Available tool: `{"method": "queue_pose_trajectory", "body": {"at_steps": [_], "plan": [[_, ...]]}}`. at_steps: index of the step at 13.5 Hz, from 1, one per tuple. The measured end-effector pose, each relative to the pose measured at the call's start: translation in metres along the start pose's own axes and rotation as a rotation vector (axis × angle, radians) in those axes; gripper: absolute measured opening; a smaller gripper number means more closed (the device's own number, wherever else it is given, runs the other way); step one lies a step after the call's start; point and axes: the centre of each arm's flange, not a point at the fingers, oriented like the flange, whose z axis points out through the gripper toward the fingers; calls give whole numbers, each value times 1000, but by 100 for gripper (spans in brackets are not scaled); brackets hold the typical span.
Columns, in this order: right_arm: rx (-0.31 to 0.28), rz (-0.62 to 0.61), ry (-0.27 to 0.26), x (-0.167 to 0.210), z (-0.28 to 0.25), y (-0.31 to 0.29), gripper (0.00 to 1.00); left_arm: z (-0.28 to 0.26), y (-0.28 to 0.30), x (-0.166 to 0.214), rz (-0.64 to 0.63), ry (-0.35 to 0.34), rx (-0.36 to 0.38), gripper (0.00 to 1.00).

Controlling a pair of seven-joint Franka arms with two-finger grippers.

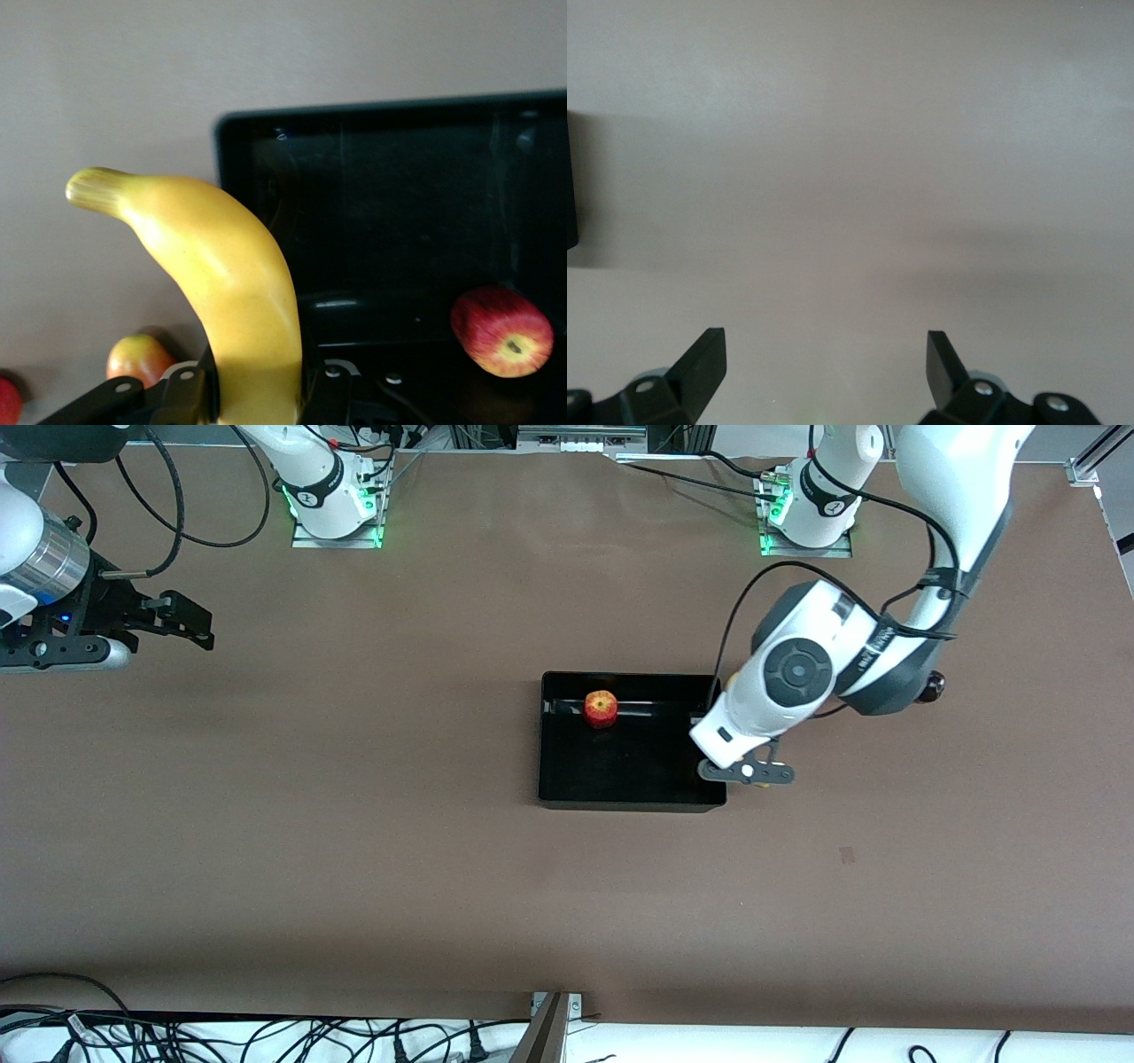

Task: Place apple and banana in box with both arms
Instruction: 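Lift and carry the banana over the box with the left gripper, then lower the banana into the box and open the left gripper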

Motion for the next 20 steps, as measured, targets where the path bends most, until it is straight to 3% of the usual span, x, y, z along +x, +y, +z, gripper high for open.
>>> {"method": "queue_pose_trajectory", "body": {"at_steps": [5,8,20], "plan": [[0,-1,-1,1,1,0,100,28,50,-6,69,42,-67,34],[0,0,-1,1,1,0,100,54,69,-7,90,31,-97,34],[0,0,-1,1,1,0,100,108,54,17,30,95,-141,34]]}}
